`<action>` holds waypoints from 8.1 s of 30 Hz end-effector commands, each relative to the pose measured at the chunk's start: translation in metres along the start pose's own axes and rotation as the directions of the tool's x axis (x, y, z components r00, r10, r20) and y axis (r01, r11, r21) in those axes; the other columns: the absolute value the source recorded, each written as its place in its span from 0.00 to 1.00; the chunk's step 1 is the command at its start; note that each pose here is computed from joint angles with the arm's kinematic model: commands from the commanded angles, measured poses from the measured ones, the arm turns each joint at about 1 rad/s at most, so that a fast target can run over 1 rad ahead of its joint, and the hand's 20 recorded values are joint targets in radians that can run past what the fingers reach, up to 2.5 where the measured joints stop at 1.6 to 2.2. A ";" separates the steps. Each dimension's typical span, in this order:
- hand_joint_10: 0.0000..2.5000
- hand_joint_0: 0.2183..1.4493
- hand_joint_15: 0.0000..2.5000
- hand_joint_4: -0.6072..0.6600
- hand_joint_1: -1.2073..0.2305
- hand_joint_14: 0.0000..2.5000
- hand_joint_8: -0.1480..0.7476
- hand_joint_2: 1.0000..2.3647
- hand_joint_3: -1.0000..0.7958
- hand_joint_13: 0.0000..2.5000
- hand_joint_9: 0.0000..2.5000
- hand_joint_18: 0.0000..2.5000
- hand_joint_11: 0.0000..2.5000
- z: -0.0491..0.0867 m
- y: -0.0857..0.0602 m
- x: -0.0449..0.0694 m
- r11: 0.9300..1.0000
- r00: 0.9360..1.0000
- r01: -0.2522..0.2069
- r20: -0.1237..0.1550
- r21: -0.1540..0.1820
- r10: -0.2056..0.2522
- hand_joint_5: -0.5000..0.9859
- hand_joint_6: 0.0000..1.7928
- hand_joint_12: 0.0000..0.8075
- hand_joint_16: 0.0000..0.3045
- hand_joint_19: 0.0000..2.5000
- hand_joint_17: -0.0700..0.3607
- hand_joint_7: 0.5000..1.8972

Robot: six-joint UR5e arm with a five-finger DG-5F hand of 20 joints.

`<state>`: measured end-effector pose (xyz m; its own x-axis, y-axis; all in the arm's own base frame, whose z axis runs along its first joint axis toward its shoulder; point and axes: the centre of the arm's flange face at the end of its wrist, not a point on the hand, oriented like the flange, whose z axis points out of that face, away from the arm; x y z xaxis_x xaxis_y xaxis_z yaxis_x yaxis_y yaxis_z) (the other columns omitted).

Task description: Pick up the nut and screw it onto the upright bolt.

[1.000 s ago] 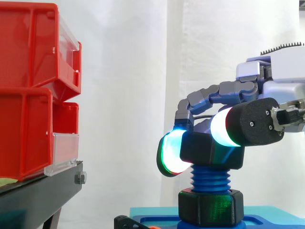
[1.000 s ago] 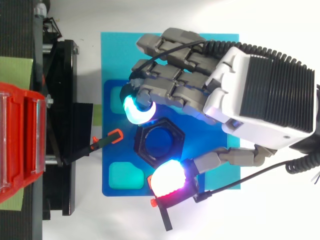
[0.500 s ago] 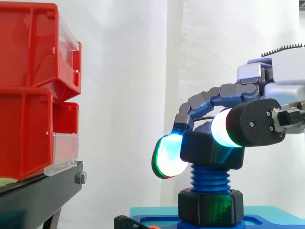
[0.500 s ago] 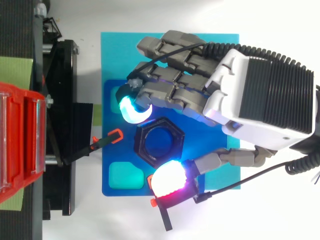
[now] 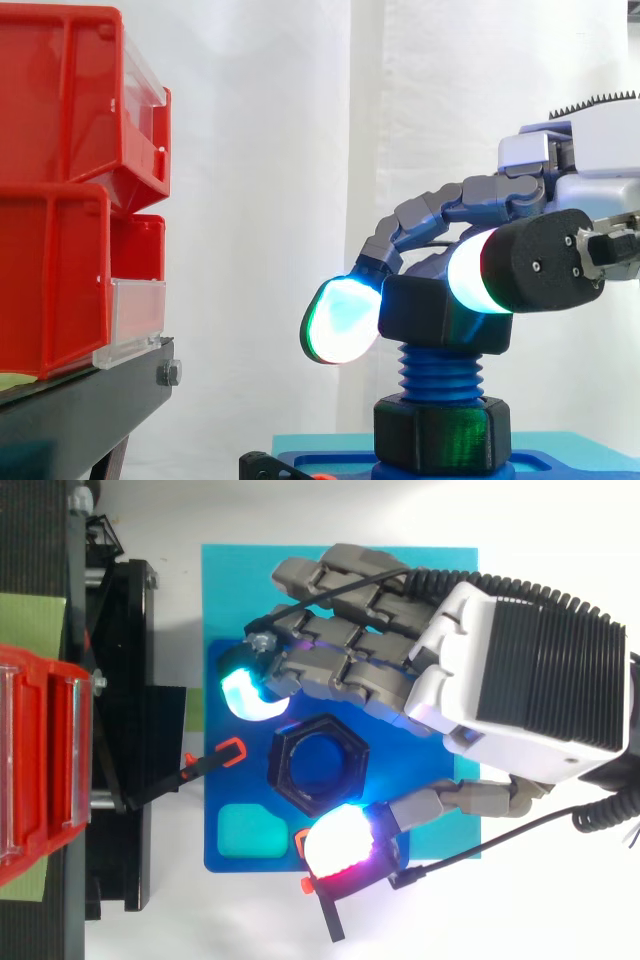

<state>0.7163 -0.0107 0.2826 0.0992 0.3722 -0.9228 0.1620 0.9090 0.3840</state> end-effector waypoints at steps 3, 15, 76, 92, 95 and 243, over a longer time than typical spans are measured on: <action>0.00 0.10 0.00 0.63 0.59 0.00 0.49 0.00 0.28 0.07 0.14 0.03 0.00 0.000 0.001 0.000 1.000 1.000 0.002 -0.001 -0.006 -0.002 0.18 0.28 0.54 0.26 0.04 0.57 0.04; 0.00 0.10 0.00 0.64 0.82 0.00 0.48 0.00 0.28 0.03 0.10 0.00 0.00 0.006 0.014 -0.017 0.999 1.000 0.016 -0.026 -0.036 -0.017 0.16 0.28 0.54 0.25 0.06 0.56 0.01; 0.00 0.18 0.00 0.66 0.71 0.00 0.48 0.00 0.28 0.10 0.22 0.05 0.00 0.004 0.003 -0.017 0.997 0.995 0.026 -0.095 -0.070 -0.032 0.30 0.28 0.47 0.21 0.05 0.49 0.46; 0.00 0.20 0.00 0.61 0.64 0.00 0.48 0.00 0.28 0.14 0.29 0.09 0.01 0.005 -0.003 -0.019 0.997 0.995 0.027 -0.096 -0.070 -0.034 0.33 0.28 0.45 0.19 0.05 0.47 0.59; 0.00 0.20 0.00 0.59 0.63 0.00 0.48 0.00 0.28 0.15 0.30 0.10 0.01 0.005 -0.006 -0.020 0.997 0.995 0.028 -0.096 -0.065 -0.034 0.34 0.28 0.45 0.19 0.05 0.47 0.60; 0.00 0.19 0.00 0.53 0.66 0.00 0.43 0.00 0.28 0.23 0.44 0.14 0.00 0.011 -0.033 -0.030 0.991 0.996 -0.038 -0.085 -0.126 0.027 0.38 0.28 0.41 0.16 0.04 0.41 0.62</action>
<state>0.7192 -0.0521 0.2968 0.0175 0.4112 -0.9114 0.0309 0.9108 0.4116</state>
